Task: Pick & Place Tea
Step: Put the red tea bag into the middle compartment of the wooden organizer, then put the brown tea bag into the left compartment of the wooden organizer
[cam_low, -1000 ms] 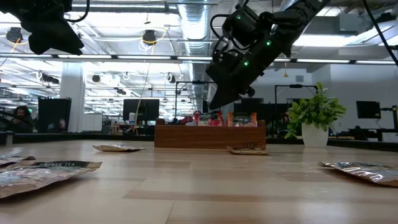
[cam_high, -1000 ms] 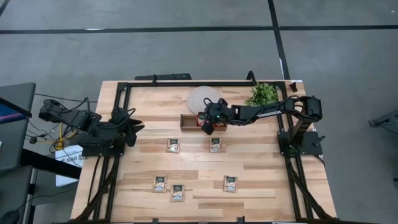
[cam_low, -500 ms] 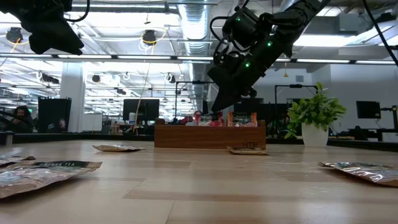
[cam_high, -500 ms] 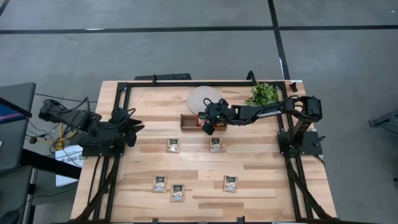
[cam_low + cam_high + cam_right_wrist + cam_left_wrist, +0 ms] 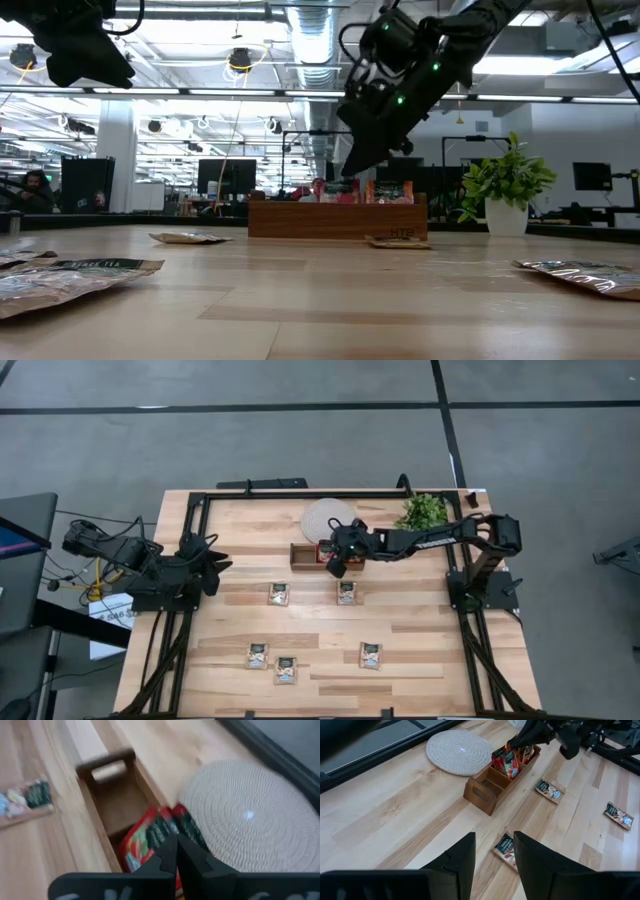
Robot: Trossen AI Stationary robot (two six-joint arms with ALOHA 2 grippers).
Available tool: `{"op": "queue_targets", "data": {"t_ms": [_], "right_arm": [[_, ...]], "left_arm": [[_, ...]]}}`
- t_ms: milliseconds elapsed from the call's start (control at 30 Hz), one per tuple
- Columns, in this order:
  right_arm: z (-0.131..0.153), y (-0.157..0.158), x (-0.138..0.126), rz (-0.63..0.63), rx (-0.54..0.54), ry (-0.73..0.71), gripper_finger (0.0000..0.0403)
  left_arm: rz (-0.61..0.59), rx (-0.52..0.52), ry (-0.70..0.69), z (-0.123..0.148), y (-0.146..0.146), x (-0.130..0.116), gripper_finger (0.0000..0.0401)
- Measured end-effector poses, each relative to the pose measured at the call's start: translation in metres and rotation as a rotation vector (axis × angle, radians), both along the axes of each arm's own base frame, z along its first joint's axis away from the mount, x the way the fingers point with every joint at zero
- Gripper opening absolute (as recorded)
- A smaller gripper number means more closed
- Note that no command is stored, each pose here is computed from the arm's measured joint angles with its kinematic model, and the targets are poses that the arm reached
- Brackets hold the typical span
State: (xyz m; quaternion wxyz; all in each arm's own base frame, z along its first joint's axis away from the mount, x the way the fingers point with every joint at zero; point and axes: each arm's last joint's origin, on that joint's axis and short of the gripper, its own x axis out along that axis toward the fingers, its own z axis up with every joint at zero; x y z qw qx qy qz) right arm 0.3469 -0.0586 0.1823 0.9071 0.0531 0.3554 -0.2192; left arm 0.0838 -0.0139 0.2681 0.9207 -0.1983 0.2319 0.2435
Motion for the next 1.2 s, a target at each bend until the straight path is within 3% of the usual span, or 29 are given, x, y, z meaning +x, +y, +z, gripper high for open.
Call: {"op": "queue_targets", "data": {"t_ms": [267, 367, 533, 667, 933, 1200], "right_arm": [[0.046, 0.013, -0.015, 0.042, -0.022, -0.048, 0.0], [0.066, 0.031, -0.031, 0.142, -0.007, -0.01, 0.0], [0.085, 0.075, -0.069, 0.415, 0.261, 0.098, 0.0], [0.084, 0.109, -0.094, 0.475, 0.412, 0.258, 0.0], [0.068, 0.154, -0.105, 0.478, 0.483, 0.419, 0.0009], [0.029, 0.174, -0.089, 0.473, 0.51, 0.569, 0.0091]], "left_arm": [[0.0, 0.0, 0.0, 0.0, 0.0, 0.0, 0.0124], [-0.001, -0.002, 0.0, 0.0, 0.0, 0.0, 0.0124], [-0.008, -0.007, 0.002, 0.0, 0.0, 0.0, 0.0124], [-0.005, -0.004, 0.002, 0.0, 0.0, 0.0, 0.0124], [0.013, -0.011, -0.006, 0.0, 0.0, 0.0, 0.0124], [0.028, -0.034, -0.022, 0.0, 0.0, 0.001, 0.0124]]}}
